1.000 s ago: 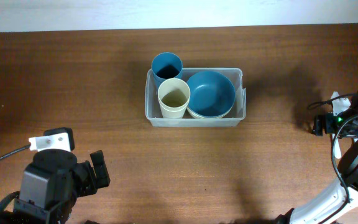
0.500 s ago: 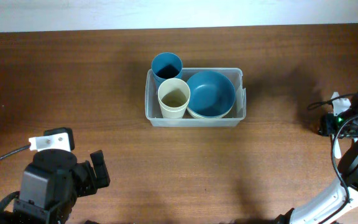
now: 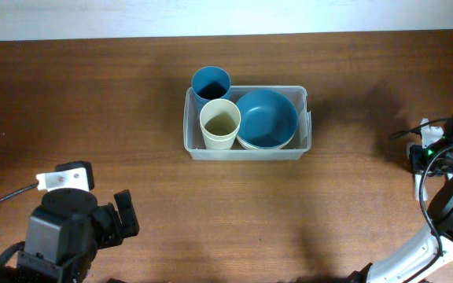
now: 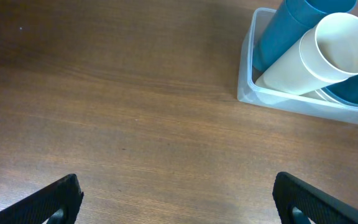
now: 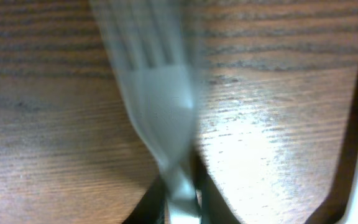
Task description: Pack container
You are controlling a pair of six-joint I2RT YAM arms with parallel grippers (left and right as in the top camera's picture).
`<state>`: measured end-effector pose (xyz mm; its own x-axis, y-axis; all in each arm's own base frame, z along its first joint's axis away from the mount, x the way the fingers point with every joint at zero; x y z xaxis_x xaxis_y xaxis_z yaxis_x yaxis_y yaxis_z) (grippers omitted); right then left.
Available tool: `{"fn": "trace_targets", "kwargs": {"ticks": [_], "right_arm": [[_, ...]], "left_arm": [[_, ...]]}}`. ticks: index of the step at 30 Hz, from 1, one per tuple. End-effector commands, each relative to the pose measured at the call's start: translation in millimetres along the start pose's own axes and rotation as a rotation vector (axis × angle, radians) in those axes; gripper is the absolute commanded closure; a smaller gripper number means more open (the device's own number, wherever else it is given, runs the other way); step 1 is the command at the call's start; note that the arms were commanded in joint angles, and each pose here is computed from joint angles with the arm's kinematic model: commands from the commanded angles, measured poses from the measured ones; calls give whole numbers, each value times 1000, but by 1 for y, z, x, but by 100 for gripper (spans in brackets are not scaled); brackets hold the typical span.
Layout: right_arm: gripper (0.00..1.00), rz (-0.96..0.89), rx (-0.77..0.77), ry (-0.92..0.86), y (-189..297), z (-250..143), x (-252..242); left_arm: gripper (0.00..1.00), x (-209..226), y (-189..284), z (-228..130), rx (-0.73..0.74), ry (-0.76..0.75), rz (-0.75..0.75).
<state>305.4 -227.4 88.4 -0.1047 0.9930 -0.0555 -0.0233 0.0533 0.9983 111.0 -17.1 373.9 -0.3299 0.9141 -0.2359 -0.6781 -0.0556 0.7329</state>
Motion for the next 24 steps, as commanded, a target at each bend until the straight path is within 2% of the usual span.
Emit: {"fn": "trace_targets", "kwargs": {"ticks": [1, 8, 12, 15, 19, 24], "right_arm": [[95, 11, 26, -21, -8, -1, 3], [96, -12, -16, -132, 10, 16, -1], [96, -11, -69, -153, 43, 41, 1], [96, 58, -145, -145, 76, 64, 12], [96, 236, -273, -45, 137, 96, 52], [96, 328, -287, 103, 184, 115, 116]], "left_arm": [[0, 1, -1, 0, -6, 10, 11], [0, 1, -1, 0, -6, 11, 11], [0, 1, -1, 0, -6, 11, 11], [0, 1, -1, 0, -6, 10, 11], [0, 1, -1, 0, -6, 11, 11], [0, 1, -1, 0, -6, 10, 11]]}}
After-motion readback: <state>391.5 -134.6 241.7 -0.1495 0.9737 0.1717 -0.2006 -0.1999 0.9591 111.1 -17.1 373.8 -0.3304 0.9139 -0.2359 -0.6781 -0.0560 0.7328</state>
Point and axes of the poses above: each gripper's point midway between its finger pads, its own y axis back along the fingers, its own x axis along the line the jaws close on, z = x × y, the point moved 9 cm from there along y, back along the fingers, and after that the axes turned 14 degrees about y, right-handed, at the moved point
